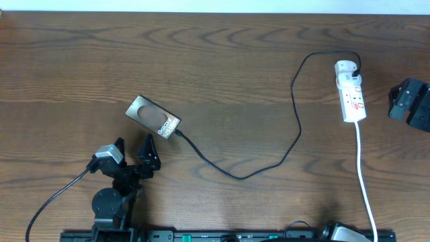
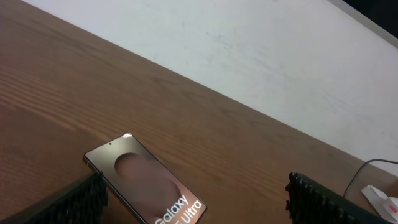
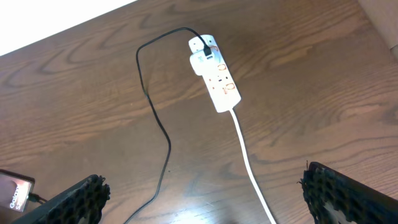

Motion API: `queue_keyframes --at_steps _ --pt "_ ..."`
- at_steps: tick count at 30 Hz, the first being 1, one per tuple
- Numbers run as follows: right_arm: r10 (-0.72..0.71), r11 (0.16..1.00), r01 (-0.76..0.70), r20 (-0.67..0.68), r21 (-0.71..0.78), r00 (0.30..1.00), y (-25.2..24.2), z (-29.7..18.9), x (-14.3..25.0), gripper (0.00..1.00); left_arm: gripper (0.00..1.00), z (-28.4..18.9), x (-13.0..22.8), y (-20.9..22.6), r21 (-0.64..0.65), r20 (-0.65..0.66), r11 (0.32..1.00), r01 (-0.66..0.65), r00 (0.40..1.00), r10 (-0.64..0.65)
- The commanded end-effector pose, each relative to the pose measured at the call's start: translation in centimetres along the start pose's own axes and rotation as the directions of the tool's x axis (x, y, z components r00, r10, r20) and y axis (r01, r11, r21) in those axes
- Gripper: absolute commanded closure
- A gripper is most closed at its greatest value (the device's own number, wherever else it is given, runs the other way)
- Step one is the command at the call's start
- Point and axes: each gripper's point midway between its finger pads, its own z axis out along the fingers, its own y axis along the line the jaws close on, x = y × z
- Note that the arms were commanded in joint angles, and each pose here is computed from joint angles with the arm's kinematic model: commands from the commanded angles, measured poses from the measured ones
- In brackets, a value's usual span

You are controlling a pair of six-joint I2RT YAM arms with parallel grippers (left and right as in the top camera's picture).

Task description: Plug charger to phone and switch on socket

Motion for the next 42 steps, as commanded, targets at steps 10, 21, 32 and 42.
queue_keyframes --at_steps 10,21,32,42 --pt "-0.004 1.000 0.004 0.048 -0.003 0.999 0.4 -1.8 0.4 0.01 0.09 0.0 1.4 0.3 -0.005 -0.051 1.000 -0.012 0.999 0.011" --pt "-0.149 0.982 0.181 0.364 -0.056 0.919 3.1 -12.8 5.3 0.01 0.09 0.0 1.4 0.3 -0.005 -0.051 1.000 -0.012 0.999 0.012" --pt "-0.294 0.850 0.527 0.821 -0.010 0.490 7.3 -21.3 4.9 0.01 0.09 0.0 1.4 0.3 -0.005 -0.052 1.000 -0.012 0.999 0.012" --pt "-0.371 0.586 0.780 0.929 0.219 0.018 13.1 -12.5 3.6 0.01 0.09 0.0 1.4 0.3 -0.005 -0.052 1.000 -0.012 0.999 0.012"
